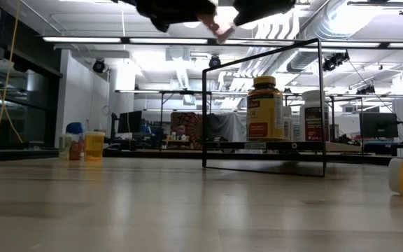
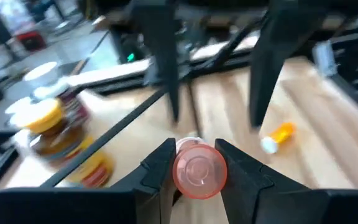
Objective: Pick and place medicine bottles onto shelf by color
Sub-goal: Put the red pill bottle on the shelf
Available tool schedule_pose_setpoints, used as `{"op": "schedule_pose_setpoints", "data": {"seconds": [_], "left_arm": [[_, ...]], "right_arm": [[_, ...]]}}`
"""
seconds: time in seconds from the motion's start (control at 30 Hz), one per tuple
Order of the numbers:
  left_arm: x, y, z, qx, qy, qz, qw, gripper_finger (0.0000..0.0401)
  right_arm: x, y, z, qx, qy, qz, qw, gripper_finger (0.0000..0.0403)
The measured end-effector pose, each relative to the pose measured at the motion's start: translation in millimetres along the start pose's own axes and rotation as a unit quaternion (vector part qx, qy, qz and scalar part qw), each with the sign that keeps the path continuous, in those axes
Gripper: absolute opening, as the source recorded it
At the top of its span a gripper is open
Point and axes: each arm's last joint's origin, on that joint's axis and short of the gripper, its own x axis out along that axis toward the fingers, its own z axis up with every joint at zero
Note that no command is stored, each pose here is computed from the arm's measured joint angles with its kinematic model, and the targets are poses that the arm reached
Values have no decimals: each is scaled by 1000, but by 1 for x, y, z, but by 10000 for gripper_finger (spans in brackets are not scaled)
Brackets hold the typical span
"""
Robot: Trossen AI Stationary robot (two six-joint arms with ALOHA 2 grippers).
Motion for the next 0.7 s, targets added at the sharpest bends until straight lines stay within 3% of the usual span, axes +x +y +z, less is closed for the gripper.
{"op": "schedule_pose_setpoints", "data": {"seconds": [0.27,0.43,0.57,0.7], "left_arm": [[-34,18,14,-40,12,57,997,91],[-52,25,12,-84,-55,59,993,91],[-67,32,8,-122,-141,43,981,91],[-80,38,2,-170,-238,21,956,91]], "right_arm": [[-25,-15,-1,38,8,-4,999,239],[-16,-11,-24,57,28,-6,998,240],[-6,-4,-30,56,-42,14,997,240],[-3,-4,-15,45,-184,24,982,240]]}}
